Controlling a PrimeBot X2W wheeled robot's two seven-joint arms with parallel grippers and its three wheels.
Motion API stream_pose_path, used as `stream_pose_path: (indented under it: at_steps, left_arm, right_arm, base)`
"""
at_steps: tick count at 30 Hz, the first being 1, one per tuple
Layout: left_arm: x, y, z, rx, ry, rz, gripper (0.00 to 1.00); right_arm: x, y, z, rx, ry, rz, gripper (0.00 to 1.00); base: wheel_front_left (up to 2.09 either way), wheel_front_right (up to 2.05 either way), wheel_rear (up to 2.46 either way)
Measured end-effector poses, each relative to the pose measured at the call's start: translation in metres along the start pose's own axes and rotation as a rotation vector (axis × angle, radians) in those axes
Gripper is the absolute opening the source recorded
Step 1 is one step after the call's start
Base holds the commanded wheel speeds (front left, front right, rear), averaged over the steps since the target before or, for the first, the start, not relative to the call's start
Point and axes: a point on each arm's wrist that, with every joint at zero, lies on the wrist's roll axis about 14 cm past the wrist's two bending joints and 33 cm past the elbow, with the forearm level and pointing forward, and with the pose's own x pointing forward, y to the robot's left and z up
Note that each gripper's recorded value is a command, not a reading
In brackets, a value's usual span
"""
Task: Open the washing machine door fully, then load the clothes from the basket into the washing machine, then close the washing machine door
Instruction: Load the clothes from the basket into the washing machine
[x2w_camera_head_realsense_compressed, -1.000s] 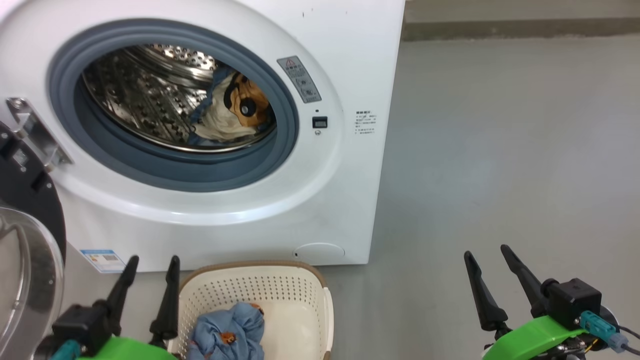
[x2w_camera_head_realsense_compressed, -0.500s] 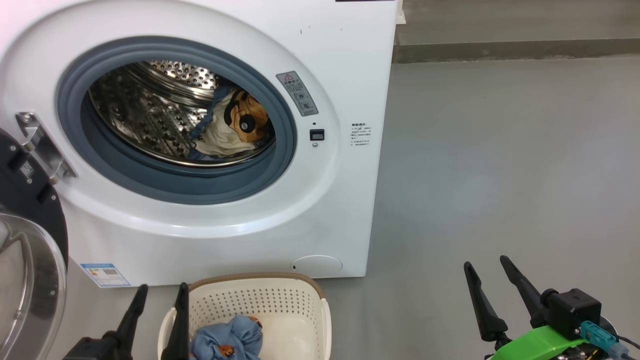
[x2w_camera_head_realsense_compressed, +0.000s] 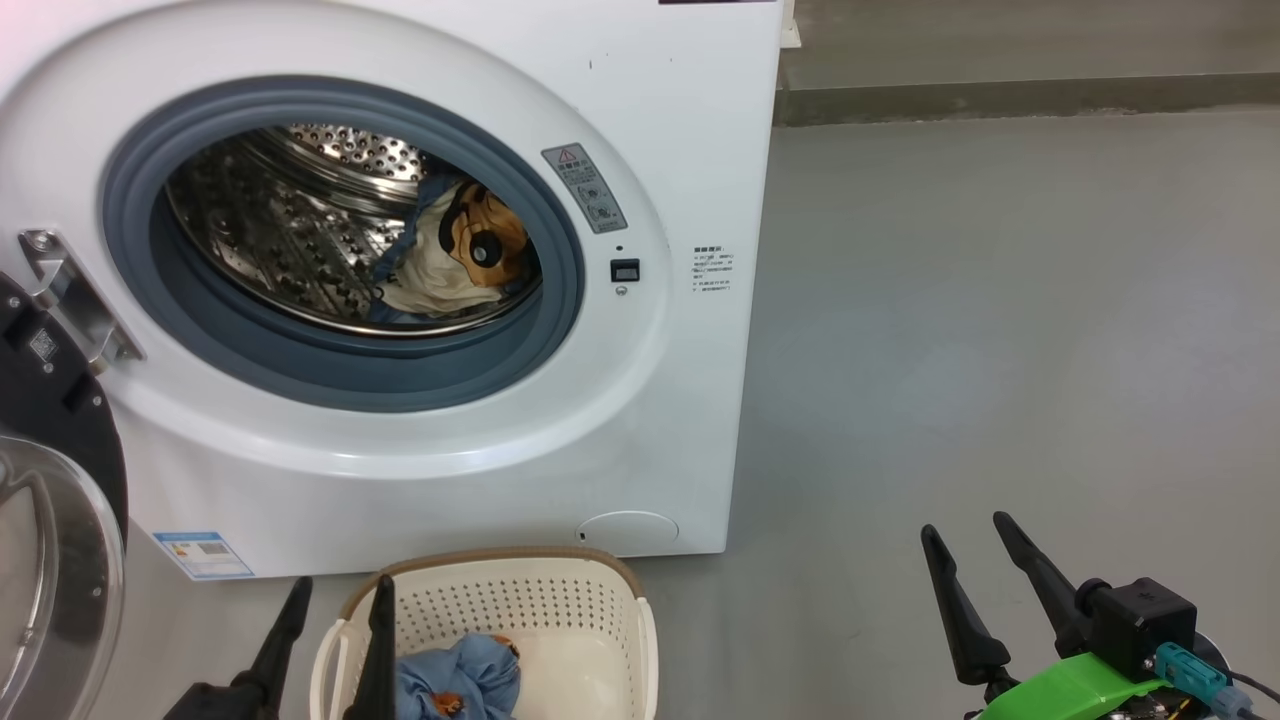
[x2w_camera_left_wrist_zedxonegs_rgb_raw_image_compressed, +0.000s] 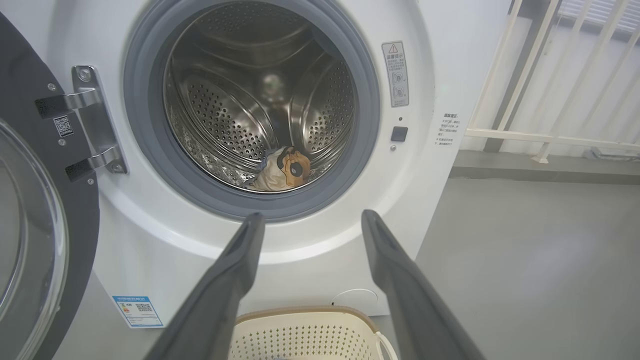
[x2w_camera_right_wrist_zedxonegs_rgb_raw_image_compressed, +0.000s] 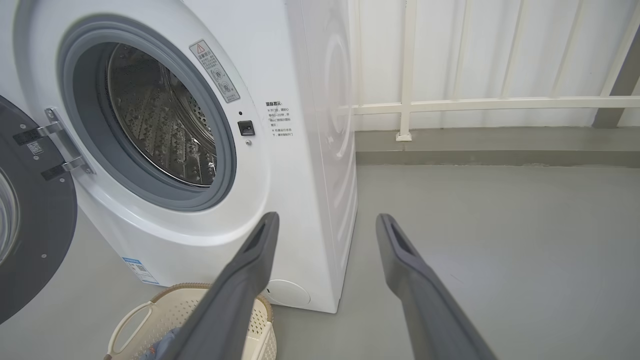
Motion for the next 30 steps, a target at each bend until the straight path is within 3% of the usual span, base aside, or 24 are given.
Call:
stream_pose_path:
  at_steps: [30]
  left_arm:
    - [-0.0006, -0.0027, -0.0084, -0.016, 0.017, -0.001, 1.00]
  right_arm:
    - [0.0022, 0.0003, -0.0040, 0.002, 0.012, 0.002, 1.00]
  base:
    - [0.00, 0.00, 0.00]
